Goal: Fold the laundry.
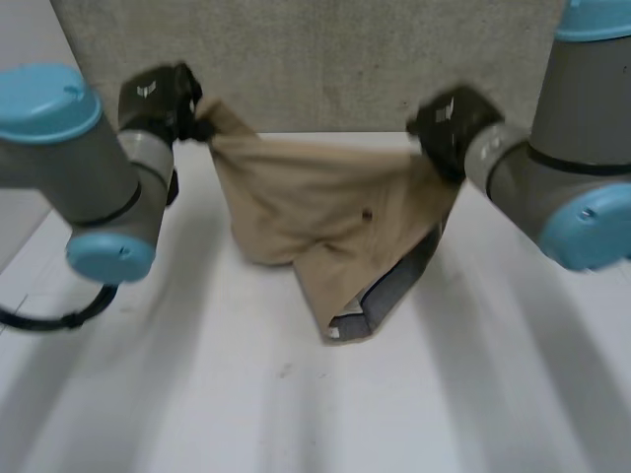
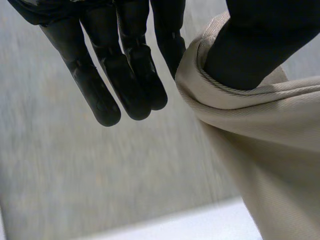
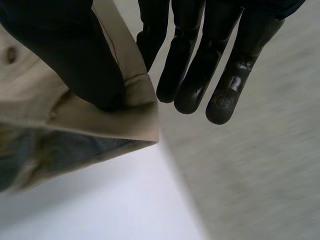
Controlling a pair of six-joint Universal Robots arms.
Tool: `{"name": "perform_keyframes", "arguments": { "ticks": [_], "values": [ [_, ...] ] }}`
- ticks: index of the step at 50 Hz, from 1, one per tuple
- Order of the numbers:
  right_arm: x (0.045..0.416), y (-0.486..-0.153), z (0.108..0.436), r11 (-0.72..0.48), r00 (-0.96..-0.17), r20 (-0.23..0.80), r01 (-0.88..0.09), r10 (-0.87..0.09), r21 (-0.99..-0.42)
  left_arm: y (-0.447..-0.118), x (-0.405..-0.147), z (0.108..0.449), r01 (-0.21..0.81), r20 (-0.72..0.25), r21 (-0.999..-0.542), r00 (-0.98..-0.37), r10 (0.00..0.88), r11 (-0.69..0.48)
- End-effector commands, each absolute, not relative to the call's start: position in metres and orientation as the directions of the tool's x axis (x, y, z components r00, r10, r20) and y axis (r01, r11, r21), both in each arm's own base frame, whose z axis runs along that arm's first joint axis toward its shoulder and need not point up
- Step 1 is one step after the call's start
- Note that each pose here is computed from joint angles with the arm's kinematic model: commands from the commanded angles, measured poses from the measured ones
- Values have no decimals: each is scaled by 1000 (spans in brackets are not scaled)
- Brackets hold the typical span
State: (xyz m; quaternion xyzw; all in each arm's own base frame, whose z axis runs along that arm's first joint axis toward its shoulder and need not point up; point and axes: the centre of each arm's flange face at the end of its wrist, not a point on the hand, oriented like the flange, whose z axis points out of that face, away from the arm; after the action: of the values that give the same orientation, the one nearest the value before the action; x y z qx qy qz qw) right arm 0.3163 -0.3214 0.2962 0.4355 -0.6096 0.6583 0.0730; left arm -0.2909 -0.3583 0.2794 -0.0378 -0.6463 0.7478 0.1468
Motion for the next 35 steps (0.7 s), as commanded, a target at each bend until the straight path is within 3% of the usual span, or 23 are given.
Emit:
{"name": "perform_keyframes", "arguments": {
  "ticks": [1,3,4,8,9,16,22,27,30,35],
  "values": [
    [330,-351,393,-636,-827,553,-377,-96,-674,-375,-303,365,-336,198,-829,-924,326,-448],
    [333,-348,417,-721,-855,517,-335,-38,-607,-373,-301,381,-364,217,-781,-920,326,-508],
    [332,-347,424,-740,-863,505,-326,-21,-588,-367,-296,400,-386,236,-732,-916,323,-561],
    [331,-343,437,-764,-875,485,-307,-9,-568,-353,-285,428,-417,285,-659,-909,304,-626],
    [331,-342,436,-764,-874,487,-306,-12,-569,-351,-284,427,-416,290,-662,-909,299,-624],
    [335,-335,399,-667,-817,563,-350,-126,-658,-333,-282,384,-376,273,-767,-924,267,-520],
    [325,-320,308,-417,-687,630,-485,-362,-768,-314,-270,328,-310,240,-873,-945,221,-376],
    [315,-287,233,-258,-570,602,-571,-559,-780,-291,-257,249,-204,175,-965,-969,173,-165],
    [307,-257,191,-186,-489,545,-604,-681,-775,-281,-250,222,-165,150,-982,-976,158,-87],
    [295,-228,151,-115,-438,473,-630,-764,-768,-263,-237,184,-97,103,-994,-986,128,51]
  ]
}}
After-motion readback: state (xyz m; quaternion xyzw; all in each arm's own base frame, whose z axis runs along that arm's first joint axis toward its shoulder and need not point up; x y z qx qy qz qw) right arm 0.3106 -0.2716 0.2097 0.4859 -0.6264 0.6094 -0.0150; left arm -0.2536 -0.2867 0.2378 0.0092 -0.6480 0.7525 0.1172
